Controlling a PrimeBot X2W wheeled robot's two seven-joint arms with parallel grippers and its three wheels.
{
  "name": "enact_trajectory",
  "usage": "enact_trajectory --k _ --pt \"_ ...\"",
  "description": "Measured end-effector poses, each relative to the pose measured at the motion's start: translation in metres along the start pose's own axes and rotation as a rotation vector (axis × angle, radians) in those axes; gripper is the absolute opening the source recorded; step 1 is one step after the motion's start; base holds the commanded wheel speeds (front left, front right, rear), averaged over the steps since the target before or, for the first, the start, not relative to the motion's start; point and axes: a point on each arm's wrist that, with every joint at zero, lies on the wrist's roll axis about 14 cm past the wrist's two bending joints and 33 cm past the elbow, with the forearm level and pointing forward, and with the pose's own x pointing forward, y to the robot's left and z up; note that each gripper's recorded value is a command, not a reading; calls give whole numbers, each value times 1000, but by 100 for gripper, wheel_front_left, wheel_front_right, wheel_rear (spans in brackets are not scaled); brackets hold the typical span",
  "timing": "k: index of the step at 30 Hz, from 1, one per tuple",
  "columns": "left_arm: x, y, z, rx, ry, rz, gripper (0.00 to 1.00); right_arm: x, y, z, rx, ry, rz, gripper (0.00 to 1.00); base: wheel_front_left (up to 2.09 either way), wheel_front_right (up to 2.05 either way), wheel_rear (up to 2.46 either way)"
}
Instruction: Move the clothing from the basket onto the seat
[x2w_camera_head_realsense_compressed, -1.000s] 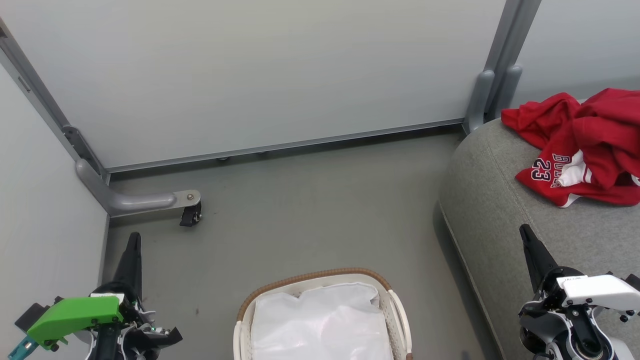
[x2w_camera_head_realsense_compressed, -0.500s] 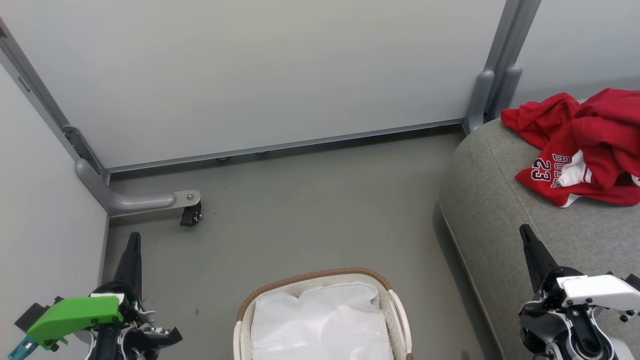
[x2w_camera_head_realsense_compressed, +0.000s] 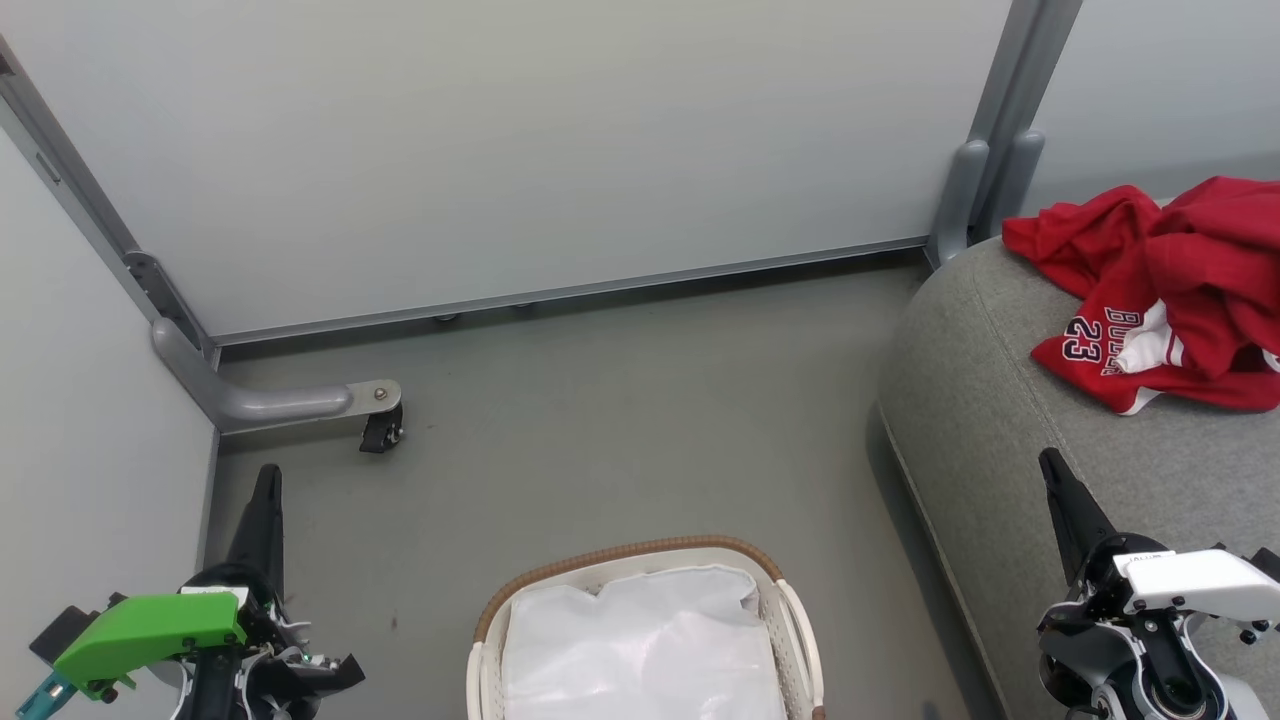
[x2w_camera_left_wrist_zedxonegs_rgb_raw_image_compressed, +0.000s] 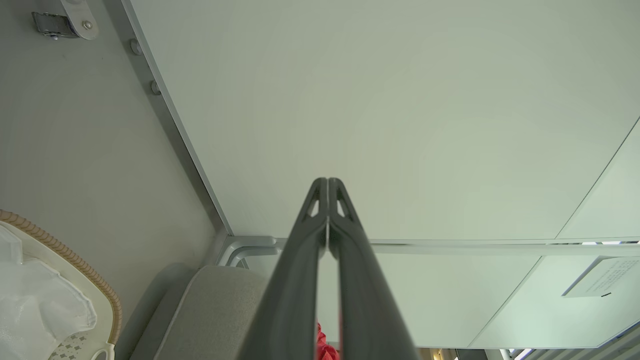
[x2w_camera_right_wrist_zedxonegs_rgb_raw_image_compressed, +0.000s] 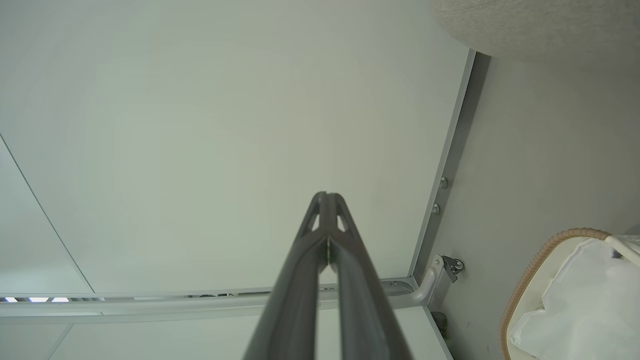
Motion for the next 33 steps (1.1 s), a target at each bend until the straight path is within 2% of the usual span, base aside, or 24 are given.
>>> enact_trajectory --k 33 --pt "0 0 0 0 0 0 0 0 0 0 0 0 0 0 0 0 0"
